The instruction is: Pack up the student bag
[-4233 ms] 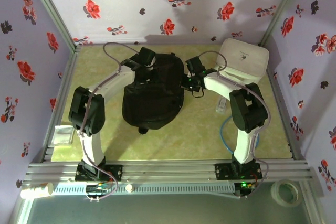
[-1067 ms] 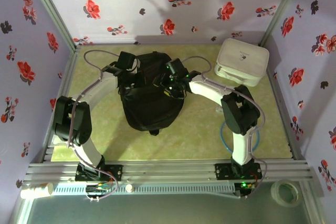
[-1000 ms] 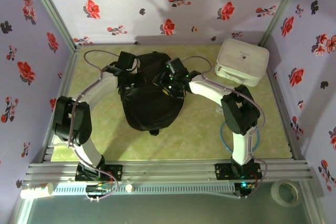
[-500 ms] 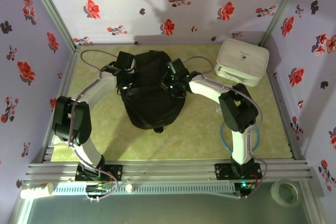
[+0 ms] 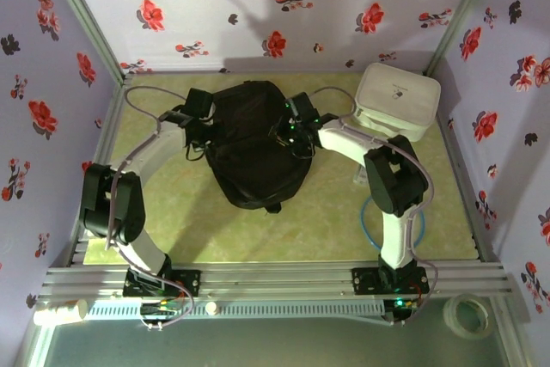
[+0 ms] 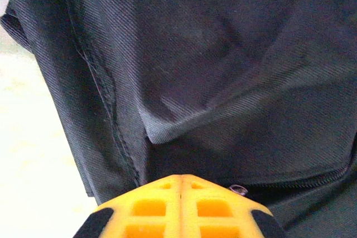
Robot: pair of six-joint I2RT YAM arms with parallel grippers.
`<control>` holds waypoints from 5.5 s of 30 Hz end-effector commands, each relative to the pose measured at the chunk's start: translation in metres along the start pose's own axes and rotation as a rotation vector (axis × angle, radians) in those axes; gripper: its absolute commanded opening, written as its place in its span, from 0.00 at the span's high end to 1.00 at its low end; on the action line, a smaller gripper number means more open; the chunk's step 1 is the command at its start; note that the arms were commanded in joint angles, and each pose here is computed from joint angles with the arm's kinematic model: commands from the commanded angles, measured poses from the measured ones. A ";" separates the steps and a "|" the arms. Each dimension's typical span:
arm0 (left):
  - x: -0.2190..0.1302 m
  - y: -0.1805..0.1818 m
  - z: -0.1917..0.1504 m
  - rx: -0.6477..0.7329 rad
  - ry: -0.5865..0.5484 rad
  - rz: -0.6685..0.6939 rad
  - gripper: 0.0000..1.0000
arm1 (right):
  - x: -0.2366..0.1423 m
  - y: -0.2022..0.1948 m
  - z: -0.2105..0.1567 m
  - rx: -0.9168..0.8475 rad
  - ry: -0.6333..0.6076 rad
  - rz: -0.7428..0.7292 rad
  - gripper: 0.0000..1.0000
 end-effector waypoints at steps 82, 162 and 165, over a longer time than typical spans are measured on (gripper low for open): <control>-0.048 -0.111 -0.026 0.332 -0.066 -0.223 0.14 | -0.158 -0.067 0.019 -0.212 -0.294 -0.065 0.48; -0.008 -0.062 0.050 0.076 -0.077 -0.211 1.00 | -0.081 -0.039 -0.062 -0.874 -0.172 0.048 0.60; -0.009 -0.062 0.050 0.078 -0.076 -0.220 1.00 | -0.074 -0.027 -0.067 -0.935 -0.163 0.073 0.60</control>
Point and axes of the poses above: each hand's point on the last joint's axis, 136 mm out from that joint toward the fingers, its own x axis out along the fingers, its own y axis along the line the jaws close on, z = x × y, the point moved 10 cm from there along -x, back along the fingers, and after that the axes turned 13 degrees about x, right-handed, at the moved point
